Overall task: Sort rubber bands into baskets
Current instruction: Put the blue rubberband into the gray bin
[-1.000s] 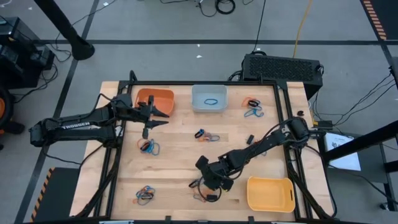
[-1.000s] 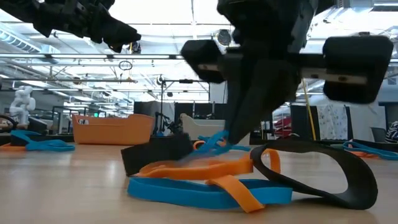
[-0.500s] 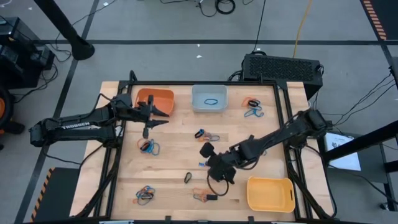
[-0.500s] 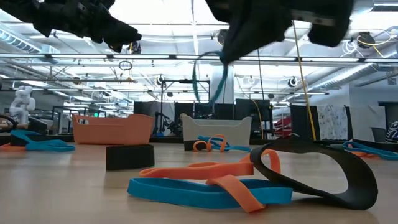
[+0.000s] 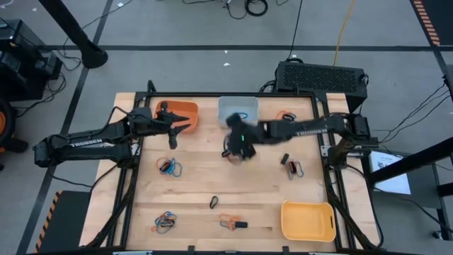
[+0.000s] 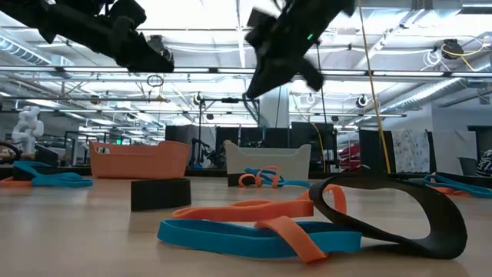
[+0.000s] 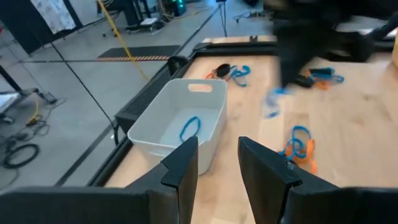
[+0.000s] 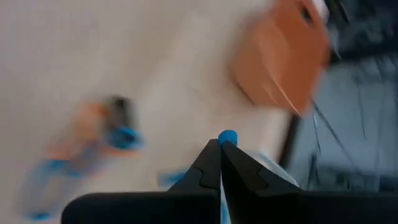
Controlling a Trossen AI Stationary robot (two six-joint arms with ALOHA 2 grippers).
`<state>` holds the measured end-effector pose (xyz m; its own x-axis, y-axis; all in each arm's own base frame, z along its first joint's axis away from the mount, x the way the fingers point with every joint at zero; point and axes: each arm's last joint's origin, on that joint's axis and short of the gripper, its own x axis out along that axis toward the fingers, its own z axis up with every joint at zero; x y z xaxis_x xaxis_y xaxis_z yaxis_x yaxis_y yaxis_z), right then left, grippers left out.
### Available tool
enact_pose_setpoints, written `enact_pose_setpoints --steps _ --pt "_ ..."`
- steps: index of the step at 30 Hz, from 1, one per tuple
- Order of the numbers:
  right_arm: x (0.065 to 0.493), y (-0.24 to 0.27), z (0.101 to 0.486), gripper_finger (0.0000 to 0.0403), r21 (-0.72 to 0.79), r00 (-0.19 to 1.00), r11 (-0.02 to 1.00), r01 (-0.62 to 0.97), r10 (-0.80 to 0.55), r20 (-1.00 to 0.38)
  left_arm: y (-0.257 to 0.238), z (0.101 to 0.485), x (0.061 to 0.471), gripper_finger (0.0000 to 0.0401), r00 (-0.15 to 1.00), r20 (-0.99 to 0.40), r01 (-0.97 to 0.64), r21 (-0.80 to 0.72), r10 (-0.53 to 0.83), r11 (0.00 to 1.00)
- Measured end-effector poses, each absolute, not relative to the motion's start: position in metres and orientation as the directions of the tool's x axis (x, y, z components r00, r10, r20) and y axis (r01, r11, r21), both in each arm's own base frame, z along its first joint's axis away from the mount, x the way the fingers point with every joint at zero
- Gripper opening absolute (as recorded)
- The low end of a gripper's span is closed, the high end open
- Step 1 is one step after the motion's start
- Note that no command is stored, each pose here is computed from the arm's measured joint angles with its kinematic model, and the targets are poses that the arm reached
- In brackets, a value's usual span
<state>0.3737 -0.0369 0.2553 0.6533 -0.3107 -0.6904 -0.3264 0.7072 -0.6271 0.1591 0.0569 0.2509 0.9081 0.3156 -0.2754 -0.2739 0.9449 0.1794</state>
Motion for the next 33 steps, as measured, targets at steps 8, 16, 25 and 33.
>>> enact_pose_setpoints --steps 8,16,25,33 --pt "0.360 -0.129 0.252 0.0000 -0.554 0.595 0.832 0.005 -0.448 -0.667 0.059 0.246 0.157 0.0123 0.866 -0.323 -0.314 0.240 0.381 0.918" --pt "0.346 -0.171 0.242 0.0000 -0.371 0.587 0.914 0.163 -0.392 -0.708 0.064 0.243 0.152 0.0123 0.742 -0.349 -0.476 0.327 0.572 0.816" --pt "0.343 -0.178 0.241 0.0003 -0.294 0.577 0.915 0.277 -0.403 -0.711 0.064 0.243 0.152 0.0123 0.734 -0.347 -0.485 0.333 0.584 0.808" --pt "0.342 -0.178 0.241 0.0059 -0.290 0.577 0.914 0.284 -0.404 -0.710 0.065 0.243 0.152 0.0123 0.717 -0.344 -0.503 0.346 0.606 0.792"
